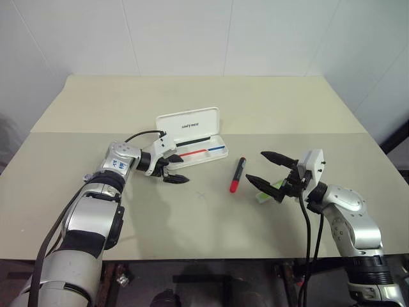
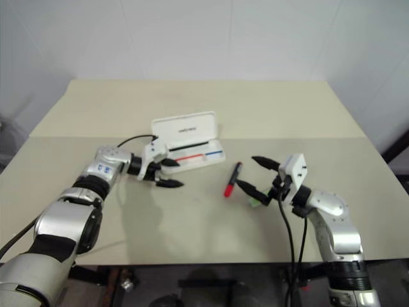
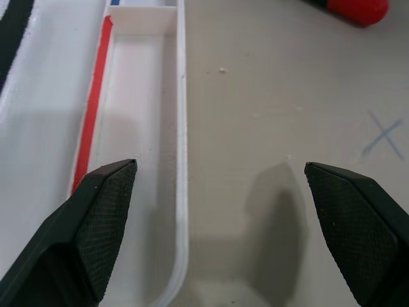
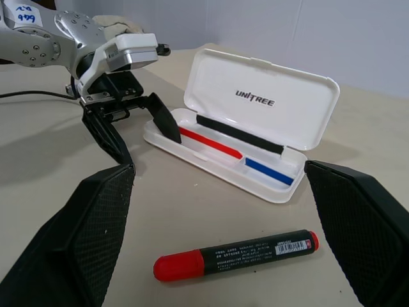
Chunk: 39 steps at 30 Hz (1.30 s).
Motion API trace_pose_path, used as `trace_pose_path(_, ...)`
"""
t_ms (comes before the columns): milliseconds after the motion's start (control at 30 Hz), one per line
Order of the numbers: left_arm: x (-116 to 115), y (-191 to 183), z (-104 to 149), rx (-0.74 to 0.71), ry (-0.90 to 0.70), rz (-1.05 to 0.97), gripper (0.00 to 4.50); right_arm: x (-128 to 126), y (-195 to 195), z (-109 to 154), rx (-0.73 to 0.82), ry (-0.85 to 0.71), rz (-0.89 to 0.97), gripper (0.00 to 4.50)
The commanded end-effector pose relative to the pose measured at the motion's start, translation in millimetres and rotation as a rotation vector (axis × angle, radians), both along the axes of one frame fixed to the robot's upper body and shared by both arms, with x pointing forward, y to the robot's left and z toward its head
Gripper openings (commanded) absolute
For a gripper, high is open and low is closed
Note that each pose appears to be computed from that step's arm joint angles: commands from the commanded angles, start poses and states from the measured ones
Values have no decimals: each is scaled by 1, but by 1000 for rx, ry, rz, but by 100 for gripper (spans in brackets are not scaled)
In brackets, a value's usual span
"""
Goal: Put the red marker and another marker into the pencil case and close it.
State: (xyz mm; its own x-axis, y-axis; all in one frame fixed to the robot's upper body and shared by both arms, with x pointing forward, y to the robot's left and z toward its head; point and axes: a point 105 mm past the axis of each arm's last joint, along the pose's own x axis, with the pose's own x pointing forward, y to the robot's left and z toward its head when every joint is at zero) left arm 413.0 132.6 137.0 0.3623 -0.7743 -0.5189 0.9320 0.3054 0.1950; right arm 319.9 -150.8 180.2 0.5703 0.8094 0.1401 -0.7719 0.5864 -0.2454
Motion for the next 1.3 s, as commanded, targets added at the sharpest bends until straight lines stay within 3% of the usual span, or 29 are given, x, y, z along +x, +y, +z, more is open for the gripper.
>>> trace_pose_path(33, 5, 4, -2, 72, -30, 31, 449, -1, 0, 14, 10, -57, 3, 450)
trace_pose_path(133, 5, 7, -7, 130, -48, 28, 449, 0, -1, 16, 9, -61, 2, 450)
trace_pose_path(233, 8, 10, -9, 177, -81, 39, 387, 1, -1, 17, 7, -63, 1, 450)
trace_pose_path(633, 14, 17, -2, 183, -122, 86, 4, 7, -4, 20, -9, -70, 7, 450)
trace_pose_path(867, 14, 18, 10, 155, -165, 66, 1, 14, -4, 25, -18, -84, 19, 450)
trace_pose_path(1300, 0, 24, 61, 118, -431, -102, 1, 29, -8, 33, -54, -99, 61, 450)
